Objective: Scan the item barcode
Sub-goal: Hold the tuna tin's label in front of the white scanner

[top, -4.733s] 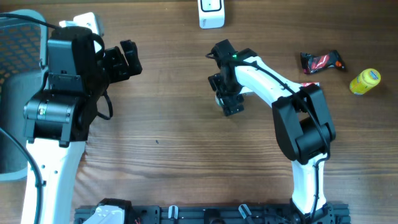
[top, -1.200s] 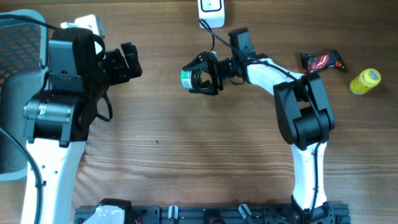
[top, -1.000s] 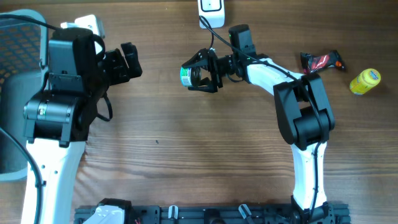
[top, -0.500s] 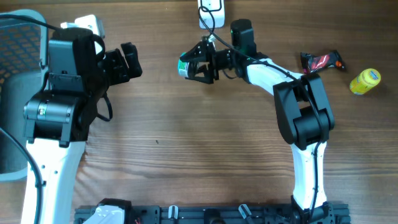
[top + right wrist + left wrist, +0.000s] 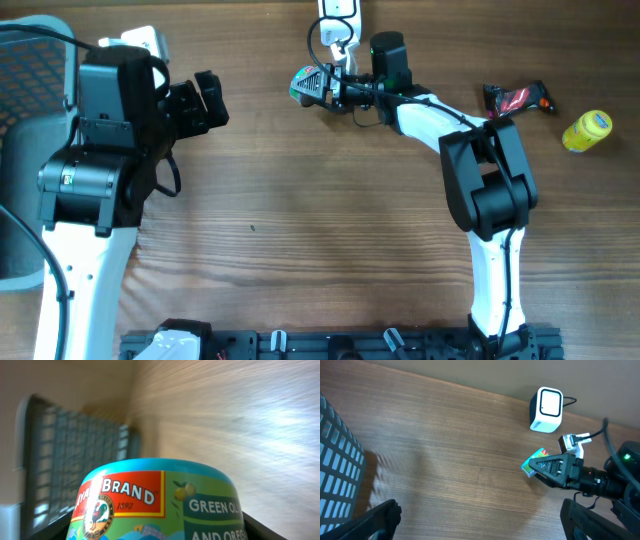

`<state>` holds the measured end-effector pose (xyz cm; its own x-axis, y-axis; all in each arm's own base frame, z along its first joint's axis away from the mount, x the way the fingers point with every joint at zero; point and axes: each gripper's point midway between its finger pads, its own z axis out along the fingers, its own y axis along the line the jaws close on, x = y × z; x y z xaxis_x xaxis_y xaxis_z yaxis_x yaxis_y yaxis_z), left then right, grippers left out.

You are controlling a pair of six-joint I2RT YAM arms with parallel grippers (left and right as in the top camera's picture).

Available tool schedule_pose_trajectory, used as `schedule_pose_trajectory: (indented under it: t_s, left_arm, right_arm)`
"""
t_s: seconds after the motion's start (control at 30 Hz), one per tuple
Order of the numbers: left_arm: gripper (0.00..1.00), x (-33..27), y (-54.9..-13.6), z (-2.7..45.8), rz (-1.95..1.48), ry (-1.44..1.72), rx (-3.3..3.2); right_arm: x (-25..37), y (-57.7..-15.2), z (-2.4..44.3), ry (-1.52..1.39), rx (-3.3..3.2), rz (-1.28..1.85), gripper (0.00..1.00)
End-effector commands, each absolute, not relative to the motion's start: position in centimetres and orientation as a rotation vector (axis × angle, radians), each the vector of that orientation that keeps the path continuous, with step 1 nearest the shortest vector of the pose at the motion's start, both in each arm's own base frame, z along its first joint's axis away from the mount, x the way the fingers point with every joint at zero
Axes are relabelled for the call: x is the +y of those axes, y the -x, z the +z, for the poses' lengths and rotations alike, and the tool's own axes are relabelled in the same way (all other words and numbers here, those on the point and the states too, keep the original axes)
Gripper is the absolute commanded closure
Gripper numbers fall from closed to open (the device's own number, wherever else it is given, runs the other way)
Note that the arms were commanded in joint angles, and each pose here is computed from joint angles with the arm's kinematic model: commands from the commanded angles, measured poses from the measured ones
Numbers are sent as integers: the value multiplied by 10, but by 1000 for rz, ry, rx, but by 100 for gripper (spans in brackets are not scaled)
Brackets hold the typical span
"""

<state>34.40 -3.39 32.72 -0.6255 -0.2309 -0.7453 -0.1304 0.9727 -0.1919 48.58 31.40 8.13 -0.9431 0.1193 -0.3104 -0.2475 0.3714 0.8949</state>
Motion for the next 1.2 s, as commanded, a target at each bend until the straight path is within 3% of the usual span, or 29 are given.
schedule_pose_trajectory:
  t_s: [0.0, 0.27, 0.7, 1.17]
  left_arm:
    - [0, -29, -343, 329, -126, 247, 2250]
    - [0, -29, -339, 322, -118, 249, 2284]
    - [0, -32, -367, 293, -101, 251, 2346]
    - [0, -34, -381, 292, -101, 252, 2325]
  right_arm:
    - [298, -514, 67, 168, 2252, 1327, 28]
    - [266, -551, 53, 109, 2211, 949, 31]
    - [244, -592, 89, 149, 1969, 670, 40]
    - [199, -625, 136, -68, 1736, 427, 32]
